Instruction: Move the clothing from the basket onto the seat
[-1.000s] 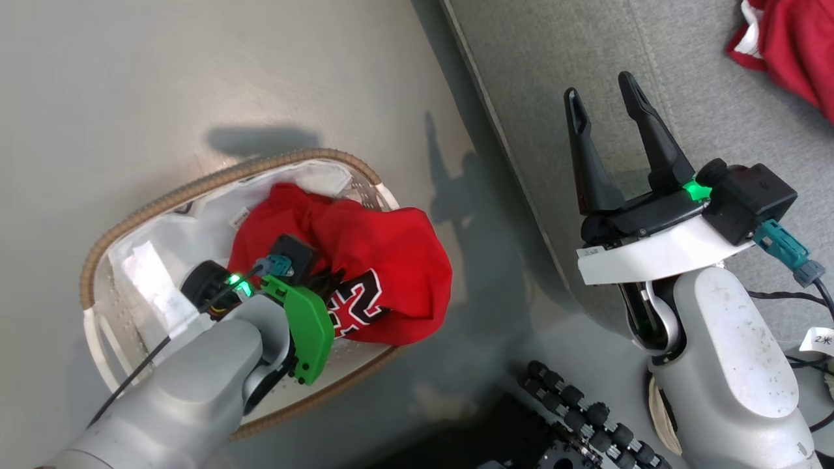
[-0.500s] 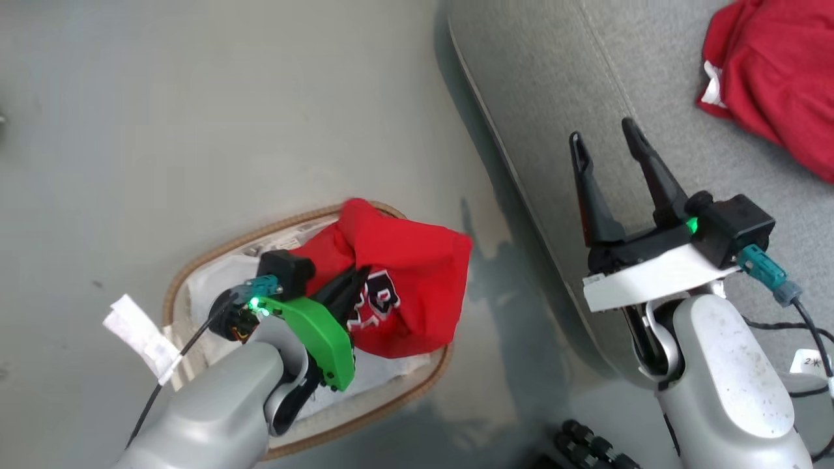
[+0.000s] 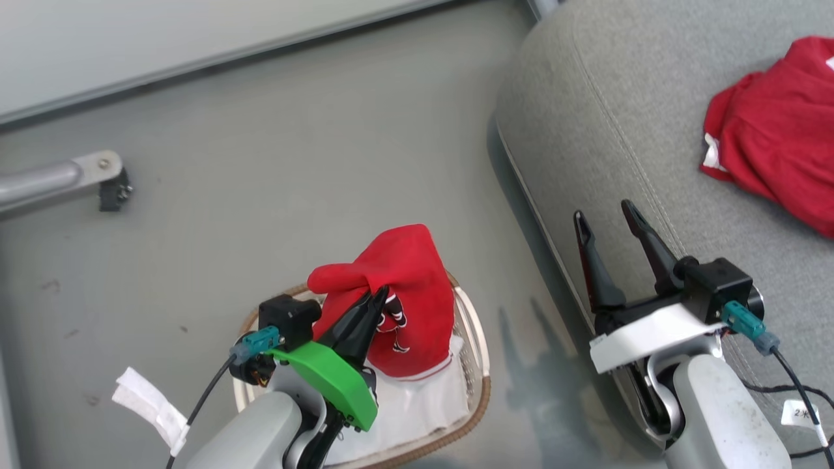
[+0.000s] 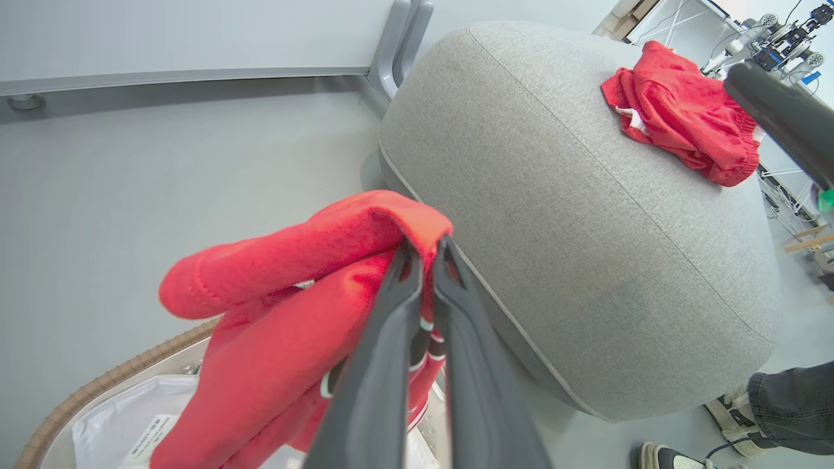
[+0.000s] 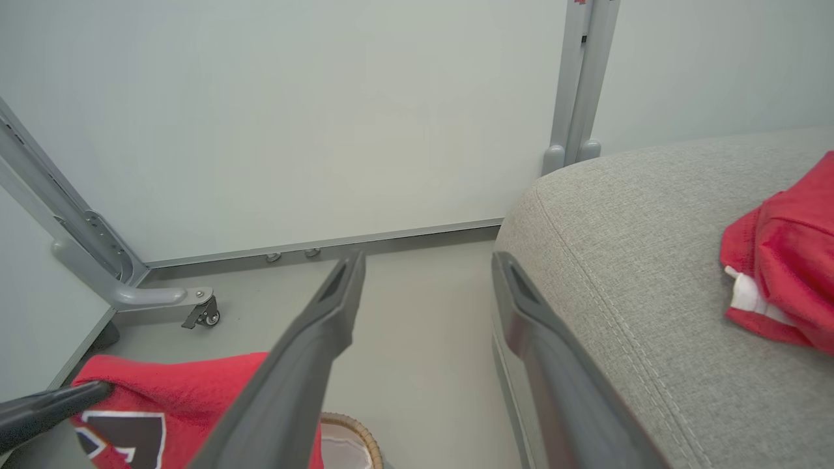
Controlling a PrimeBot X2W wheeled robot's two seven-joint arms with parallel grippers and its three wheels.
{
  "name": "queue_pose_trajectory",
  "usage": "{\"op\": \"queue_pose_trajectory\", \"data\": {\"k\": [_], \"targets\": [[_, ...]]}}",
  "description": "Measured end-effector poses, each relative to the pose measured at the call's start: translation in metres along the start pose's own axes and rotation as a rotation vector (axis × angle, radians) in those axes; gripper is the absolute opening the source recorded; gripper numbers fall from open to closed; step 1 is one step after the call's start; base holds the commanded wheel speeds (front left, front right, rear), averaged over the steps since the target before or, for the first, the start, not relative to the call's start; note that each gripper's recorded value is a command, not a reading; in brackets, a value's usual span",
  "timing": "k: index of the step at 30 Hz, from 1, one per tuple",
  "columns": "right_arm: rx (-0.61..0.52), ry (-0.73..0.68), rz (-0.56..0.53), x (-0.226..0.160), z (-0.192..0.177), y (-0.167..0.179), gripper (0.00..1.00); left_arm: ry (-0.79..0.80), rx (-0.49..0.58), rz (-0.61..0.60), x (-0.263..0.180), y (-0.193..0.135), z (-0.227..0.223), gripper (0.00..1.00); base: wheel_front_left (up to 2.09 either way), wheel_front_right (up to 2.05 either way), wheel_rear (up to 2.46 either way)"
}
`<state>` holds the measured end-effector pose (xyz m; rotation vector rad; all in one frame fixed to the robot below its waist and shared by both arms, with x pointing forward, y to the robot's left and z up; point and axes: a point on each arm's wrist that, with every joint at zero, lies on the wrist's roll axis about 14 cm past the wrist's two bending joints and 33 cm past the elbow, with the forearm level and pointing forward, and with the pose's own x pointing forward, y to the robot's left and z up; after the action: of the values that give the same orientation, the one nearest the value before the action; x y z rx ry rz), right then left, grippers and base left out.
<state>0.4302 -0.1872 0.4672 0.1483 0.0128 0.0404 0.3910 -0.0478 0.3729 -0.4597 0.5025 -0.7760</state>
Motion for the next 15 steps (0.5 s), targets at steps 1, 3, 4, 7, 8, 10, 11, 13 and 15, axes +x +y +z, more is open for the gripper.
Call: {"op": "queue_pose_trajectory", "data": {"k": [1,3,4,7,8,10,11,13,15], "targets": [[0.004,-0.005,0.006,-0.003,0.002,0.003,1.0,-0.028,0.012,0.003,-0.004,-0.003,0.008,0.0,0.0,0.0,0.0],[0.008,-0.013,0.018,-0.005,0.006,0.008,1.0,-0.063,0.029,0.008,-0.01,-0.007,0.018,0.0,0.0,0.0,0.0],[0.012,-0.021,0.028,-0.007,0.009,0.012,1.0,-0.095,0.032,0.013,-0.014,-0.01,0.027,0.0,0.0,0.0,0.0],[0.017,-0.033,0.047,-0.013,0.014,0.02,1.0,-0.165,0.053,0.021,-0.024,-0.017,0.047,0.0,0.0,0.0,0.0],[0.019,-0.037,0.054,-0.015,0.016,0.022,1.0,-0.193,0.055,0.028,-0.028,-0.018,0.055,0.0,0.0,0.0,0.0],[0.021,-0.043,0.062,-0.019,0.019,0.026,1.0,-0.231,0.076,0.03,-0.034,-0.022,0.066,0.0,0.0,0.0,0.0],[0.023,-0.048,0.068,-0.021,0.02,0.028,1.0,-0.264,0.087,0.03,-0.038,-0.025,0.077,0.0,0.0,0.0,0.0],[0.026,-0.054,0.078,-0.025,0.023,0.032,1.0,-0.314,0.108,0.025,-0.043,-0.031,0.092,0.0,0.0,0.0,0.0],[0.029,-0.058,0.089,-0.029,0.024,0.037,1.0,-0.362,0.131,0.023,-0.049,-0.037,0.107,0.0,0.0,0.0,0.0]]}}
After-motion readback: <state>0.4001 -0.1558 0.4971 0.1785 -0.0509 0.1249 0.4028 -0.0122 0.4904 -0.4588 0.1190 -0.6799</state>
